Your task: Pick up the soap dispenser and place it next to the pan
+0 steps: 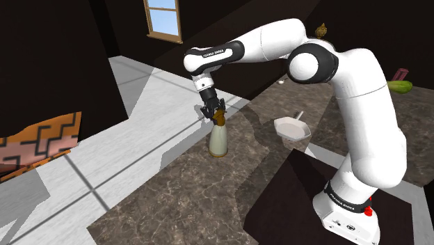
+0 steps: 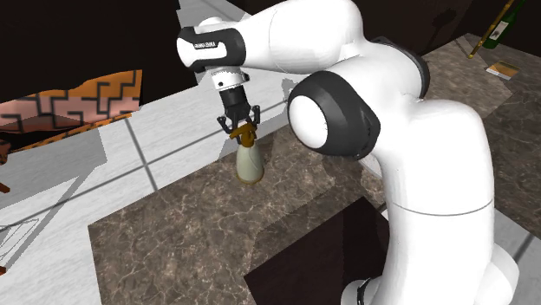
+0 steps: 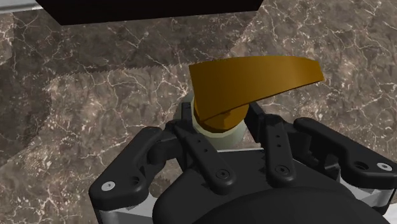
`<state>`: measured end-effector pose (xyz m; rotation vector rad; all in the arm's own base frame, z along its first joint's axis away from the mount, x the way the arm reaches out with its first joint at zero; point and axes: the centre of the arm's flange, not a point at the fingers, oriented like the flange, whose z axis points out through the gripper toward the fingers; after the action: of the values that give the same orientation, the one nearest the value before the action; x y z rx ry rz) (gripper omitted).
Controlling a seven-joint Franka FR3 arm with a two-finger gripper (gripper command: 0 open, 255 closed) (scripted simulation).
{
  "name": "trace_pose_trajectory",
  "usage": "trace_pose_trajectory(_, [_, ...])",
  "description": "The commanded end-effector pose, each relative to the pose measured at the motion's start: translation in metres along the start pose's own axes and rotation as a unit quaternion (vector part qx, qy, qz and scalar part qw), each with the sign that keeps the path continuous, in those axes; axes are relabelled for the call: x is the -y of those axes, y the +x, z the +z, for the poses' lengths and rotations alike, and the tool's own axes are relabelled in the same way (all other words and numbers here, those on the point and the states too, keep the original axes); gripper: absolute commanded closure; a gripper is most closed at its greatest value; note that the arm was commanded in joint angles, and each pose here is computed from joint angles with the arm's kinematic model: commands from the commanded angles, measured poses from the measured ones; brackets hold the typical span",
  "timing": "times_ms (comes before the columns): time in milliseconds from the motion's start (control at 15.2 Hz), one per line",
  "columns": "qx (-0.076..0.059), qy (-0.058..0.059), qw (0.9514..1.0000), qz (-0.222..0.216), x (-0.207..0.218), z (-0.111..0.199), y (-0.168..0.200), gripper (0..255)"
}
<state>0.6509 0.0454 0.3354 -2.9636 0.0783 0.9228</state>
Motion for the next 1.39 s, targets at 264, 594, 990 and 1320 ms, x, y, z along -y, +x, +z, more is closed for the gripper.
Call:
trace_pose_trajectory(264, [0.0, 0.0, 1.0, 0.0, -0.063, -0.013, -0.04, 255])
trace_pose_trajectory(594, [0.0, 0.0, 1.0, 0.0, -0.118, -0.025, -0.075, 255])
trace_pose_trajectory(990, [0.0, 0.0, 1.0, 0.0, -0.184, -0.038, -0.116, 255])
trace_pose_trajectory(1320, [0.0, 0.0, 1.0, 0.0, -0.239, -0.049, -0.151, 255])
